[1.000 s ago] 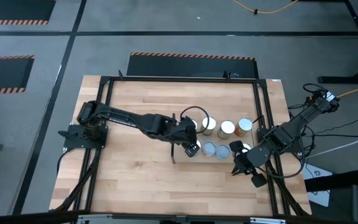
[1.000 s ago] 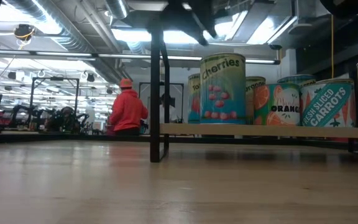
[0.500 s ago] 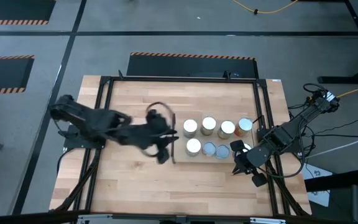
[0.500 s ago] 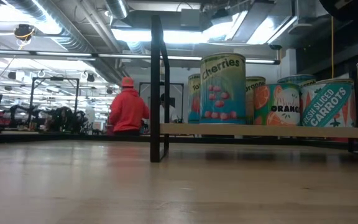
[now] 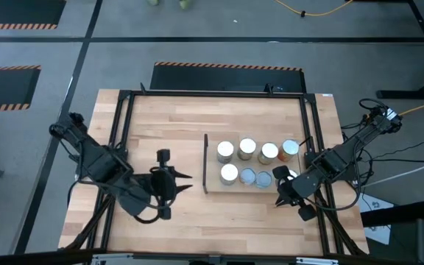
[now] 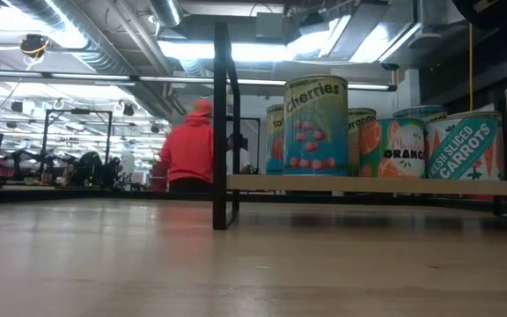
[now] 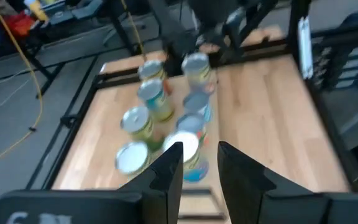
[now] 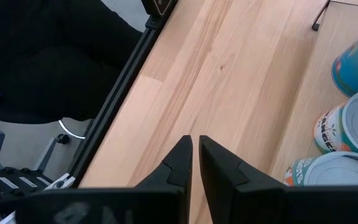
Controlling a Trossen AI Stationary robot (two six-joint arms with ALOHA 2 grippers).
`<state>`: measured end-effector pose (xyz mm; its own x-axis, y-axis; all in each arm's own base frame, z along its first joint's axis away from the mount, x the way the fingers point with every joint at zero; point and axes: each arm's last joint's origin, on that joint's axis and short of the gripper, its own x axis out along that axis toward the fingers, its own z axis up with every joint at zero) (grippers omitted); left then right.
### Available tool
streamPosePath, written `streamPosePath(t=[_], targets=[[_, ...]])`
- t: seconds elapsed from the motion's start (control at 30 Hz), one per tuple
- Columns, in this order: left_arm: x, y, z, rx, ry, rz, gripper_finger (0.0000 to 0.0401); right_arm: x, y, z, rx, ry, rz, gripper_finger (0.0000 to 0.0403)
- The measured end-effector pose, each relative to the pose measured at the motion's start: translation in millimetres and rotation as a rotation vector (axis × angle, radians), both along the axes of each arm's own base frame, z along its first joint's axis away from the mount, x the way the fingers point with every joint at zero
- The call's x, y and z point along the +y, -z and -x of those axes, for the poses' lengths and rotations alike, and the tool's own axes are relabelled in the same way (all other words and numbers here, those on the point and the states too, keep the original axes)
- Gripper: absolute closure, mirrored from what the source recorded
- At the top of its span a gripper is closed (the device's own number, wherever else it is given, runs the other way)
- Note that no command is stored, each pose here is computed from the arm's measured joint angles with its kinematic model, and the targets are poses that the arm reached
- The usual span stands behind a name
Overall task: Pick and place cans onto a shelf
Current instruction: Return to Home Position
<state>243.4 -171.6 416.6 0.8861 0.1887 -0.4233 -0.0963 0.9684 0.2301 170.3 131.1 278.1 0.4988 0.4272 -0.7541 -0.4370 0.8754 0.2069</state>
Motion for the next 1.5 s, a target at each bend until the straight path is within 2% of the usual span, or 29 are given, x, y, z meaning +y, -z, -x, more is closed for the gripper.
streamPosePath(t=[0.07,0.27,0.4,0.5,0.63,0.83,1.1,1.3,1.5], targets=[[5.1,10.4,4.1,0.016,-0.012,-0.009,0.0309,0.0,0.0,0.0,-0.004,-0.008,0.005,0.0368],[34.8,52.5,17.0,0.01,-0.084,0.061,0.0309,0.1,-0.1,-0.1,-0.011,-0.018,0.011,0.0368],[52.9,85.4,35.7,-0.063,-0.028,0.153,0.0309,0.1,-0.1,-0.2,-0.012,-0.018,0.011,0.0368],[67.3,109.3,47.9,-0.166,0.023,0.21,0.0309,0.4,-0.4,-0.5,-0.016,-0.018,0.008,0.0368],[86.5,145.8,62.8,-0.25,0.114,0.236,0.0309,2.1,-3.8,-3.7,-0.058,-0.015,-0.023,0.0368],[115.0,188.5,82.9,-0.406,0.173,0.228,0.0309,-5.4,-19.2,-0.3,-0.138,0.022,-0.104,0.0368],[144.9,222.1,103.1,-0.505,0.246,0.25,0.0309,-26.3,-50.9,16.7,-0.329,0.045,-0.213,0.0368],[153.0,229.6,117.1,-0.573,0.277,0.248,0.0309,-44.6,-73.0,40.6,-0.447,0.079,-0.316,0.0368],[155.8,235.5,129.6,-0.578,0.274,0.195,0.031,-63.8,-88.1,65.9,-0.593,0.12,-0.326,0.0368]])
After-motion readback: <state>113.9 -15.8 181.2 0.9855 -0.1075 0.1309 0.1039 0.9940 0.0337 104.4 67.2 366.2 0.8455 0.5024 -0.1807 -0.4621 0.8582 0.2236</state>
